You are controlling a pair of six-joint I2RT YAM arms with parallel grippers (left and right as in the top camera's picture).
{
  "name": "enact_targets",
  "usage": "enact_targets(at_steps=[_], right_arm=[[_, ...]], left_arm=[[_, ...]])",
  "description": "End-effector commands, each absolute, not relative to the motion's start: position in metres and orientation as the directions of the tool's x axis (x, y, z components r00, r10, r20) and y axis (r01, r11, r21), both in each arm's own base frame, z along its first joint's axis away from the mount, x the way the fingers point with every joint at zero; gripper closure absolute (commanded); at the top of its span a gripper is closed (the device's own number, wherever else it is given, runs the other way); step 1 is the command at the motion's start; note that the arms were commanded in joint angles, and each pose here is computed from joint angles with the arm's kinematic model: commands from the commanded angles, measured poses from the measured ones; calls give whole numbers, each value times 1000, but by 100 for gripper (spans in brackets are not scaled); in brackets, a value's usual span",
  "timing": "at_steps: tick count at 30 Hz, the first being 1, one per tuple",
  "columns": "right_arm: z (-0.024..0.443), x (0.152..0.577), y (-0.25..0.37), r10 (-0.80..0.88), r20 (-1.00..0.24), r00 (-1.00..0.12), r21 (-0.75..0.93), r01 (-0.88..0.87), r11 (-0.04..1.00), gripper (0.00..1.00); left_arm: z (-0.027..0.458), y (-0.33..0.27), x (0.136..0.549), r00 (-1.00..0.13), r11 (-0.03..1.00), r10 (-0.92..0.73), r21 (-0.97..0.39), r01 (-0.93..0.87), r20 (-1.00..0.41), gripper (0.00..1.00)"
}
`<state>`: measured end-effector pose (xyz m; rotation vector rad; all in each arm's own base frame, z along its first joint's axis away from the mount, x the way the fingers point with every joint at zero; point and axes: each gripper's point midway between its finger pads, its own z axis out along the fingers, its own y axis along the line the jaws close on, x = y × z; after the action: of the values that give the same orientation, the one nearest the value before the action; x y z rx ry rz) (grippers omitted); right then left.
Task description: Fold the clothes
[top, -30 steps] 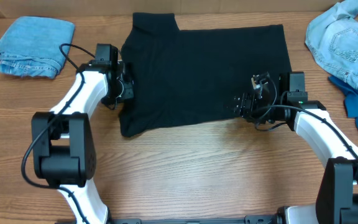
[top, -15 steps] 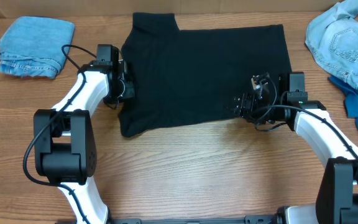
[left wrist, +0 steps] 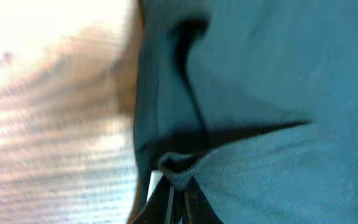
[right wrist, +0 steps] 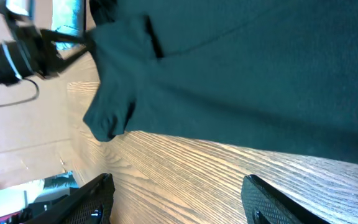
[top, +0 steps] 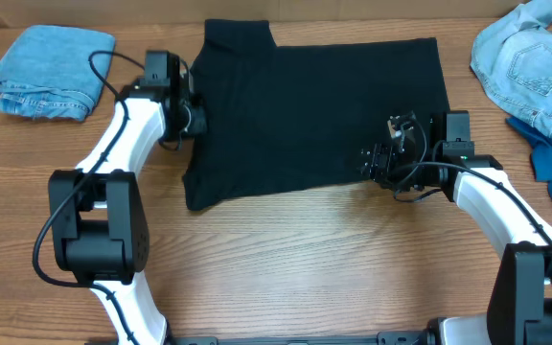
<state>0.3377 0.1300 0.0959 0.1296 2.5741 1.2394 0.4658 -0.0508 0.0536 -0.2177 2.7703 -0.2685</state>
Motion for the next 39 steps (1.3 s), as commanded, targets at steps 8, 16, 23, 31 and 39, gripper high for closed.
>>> enact_targets(at_steps=[8,16,23,31,39], right_arm=[[108,344,130,194,-260,-946,767,-80,636,30],[107,343,130,194,-255,-947,768,-76,636,30],[112,323,163,90,-237,-967,800,-142,583,53],[109,295,252,-132,-351,-927,733,-359,577,65],[97,287,294,-217,-423,-880,707,-470,528,53]], left_arm=[[72,-52,490,-897,971,-183,-219,-99,-403,81],[79,-49,500,-878,971,-189,-220,-98,-440,43],[127,-44,495,-903,981,-130,-184,-57,-410,56],[202,-40,454,-945,987,-115,-147,-73,-307,63],[216,-61,396,-989,995,-30,-100,-16,-148,73]])
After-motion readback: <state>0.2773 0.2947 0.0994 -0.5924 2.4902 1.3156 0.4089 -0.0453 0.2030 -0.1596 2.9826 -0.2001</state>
